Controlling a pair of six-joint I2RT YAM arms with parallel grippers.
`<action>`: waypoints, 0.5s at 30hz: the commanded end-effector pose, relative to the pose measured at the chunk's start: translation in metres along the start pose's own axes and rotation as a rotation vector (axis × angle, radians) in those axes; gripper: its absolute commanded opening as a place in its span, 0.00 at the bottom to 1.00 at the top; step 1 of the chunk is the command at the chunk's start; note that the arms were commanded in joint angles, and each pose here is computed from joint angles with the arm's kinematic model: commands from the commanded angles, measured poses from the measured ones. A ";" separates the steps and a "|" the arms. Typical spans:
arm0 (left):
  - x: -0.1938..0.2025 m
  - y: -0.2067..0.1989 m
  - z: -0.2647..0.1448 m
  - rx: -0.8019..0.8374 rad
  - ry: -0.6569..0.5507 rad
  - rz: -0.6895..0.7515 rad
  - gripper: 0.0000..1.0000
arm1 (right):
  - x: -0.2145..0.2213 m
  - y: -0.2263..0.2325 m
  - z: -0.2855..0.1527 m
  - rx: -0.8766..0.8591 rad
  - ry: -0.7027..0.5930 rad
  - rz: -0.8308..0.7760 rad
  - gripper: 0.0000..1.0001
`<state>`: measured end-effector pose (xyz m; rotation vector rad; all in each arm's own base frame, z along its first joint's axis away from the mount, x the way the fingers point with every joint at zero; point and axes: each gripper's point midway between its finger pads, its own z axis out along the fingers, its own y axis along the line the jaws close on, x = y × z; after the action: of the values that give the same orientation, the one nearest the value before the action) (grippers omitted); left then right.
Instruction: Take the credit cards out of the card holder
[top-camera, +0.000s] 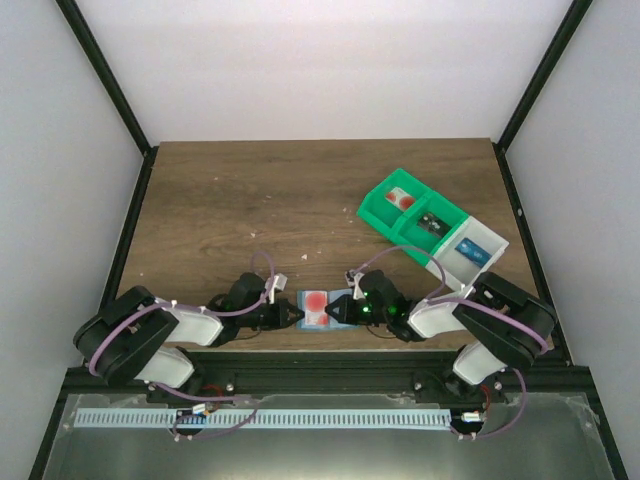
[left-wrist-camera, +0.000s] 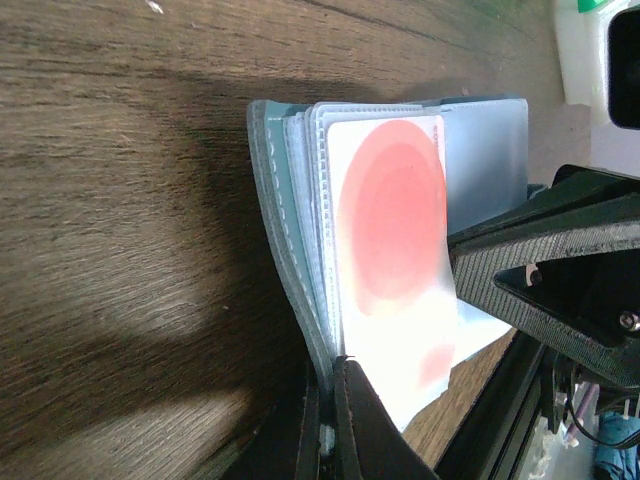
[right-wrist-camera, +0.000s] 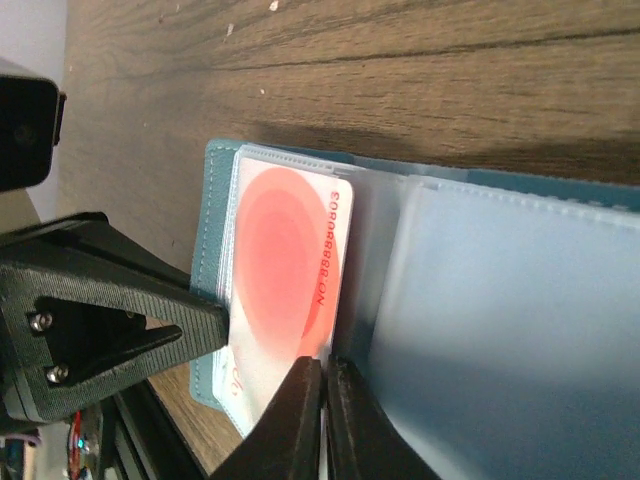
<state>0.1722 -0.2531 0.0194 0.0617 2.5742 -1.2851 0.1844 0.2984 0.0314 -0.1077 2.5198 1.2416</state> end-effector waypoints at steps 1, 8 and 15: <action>0.014 0.013 0.000 -0.035 0.041 -0.012 0.00 | -0.004 0.006 0.000 -0.044 -0.016 -0.004 0.01; 0.013 0.019 -0.001 -0.060 0.029 -0.020 0.00 | -0.006 0.005 -0.005 -0.059 -0.024 0.000 0.00; 0.010 0.018 -0.004 -0.065 0.006 -0.022 0.00 | -0.010 0.000 -0.018 -0.060 -0.059 -0.002 0.00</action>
<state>0.1717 -0.2510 0.0191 0.0556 2.5699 -1.2788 0.1853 0.2873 0.0346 -0.0821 2.4840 1.2822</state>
